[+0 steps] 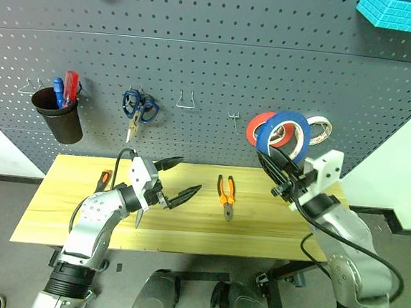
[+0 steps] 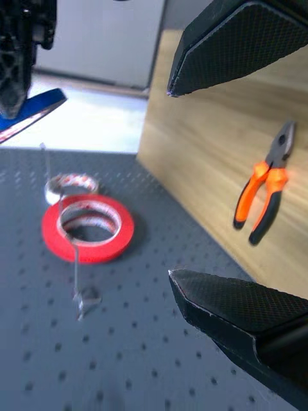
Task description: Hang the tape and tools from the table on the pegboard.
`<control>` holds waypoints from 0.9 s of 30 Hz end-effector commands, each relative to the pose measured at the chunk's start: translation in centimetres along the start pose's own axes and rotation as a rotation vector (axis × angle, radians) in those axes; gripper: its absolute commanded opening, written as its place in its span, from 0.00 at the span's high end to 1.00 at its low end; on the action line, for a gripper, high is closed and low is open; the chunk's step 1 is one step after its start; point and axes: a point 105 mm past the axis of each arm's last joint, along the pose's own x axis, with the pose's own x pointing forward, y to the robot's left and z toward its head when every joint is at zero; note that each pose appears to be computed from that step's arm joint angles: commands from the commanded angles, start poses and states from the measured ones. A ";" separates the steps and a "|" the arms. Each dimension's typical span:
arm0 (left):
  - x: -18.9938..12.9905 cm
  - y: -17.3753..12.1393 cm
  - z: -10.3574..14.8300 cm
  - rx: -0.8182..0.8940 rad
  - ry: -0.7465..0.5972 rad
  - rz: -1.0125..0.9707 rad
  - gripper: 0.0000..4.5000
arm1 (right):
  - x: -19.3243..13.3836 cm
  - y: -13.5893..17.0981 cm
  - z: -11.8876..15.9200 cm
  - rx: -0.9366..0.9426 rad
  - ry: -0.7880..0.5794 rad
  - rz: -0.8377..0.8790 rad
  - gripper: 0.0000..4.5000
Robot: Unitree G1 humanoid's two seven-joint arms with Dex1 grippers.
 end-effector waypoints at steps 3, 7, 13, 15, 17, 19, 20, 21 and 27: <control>0.2 0.6 1.1 0.048 -0.044 0.039 0.00 | 2.2 1.4 1.1 -0.016 -0.073 0.040 0.85; 0.0 0.8 1.1 0.055 -0.043 0.057 0.00 | 3.0 2.3 0.1 0.009 -0.059 0.061 0.85; -0.2 0.9 1.3 0.060 -0.046 0.070 0.00 | 4.3 2.8 -1.5 0.039 -0.032 0.068 0.85; -0.2 0.9 1.3 0.063 -0.047 0.072 0.00 | 4.6 2.9 -2.0 0.044 -0.025 0.068 0.85; -0.3 0.9 1.4 0.066 -0.047 0.074 0.00 | 4.9 2.8 -2.3 0.047 -0.019 0.063 0.85; -0.3 0.9 1.5 0.069 -0.048 0.077 0.00 | 5.2 2.6 -2.8 0.053 -0.012 0.057 0.85; -0.4 1.0 1.6 0.070 -0.050 0.078 0.00 | 5.4 2.4 -3.2 0.058 -0.006 0.051 0.85; -0.4 1.0 1.8 0.071 -0.051 0.078 0.00 | 5.6 2.3 -3.5 0.060 -0.002 0.045 0.85; -0.6 1.1 2.2 0.077 -0.051 0.078 0.00 | 6.1 1.6 -4.2 0.066 -0.002 0.023 0.85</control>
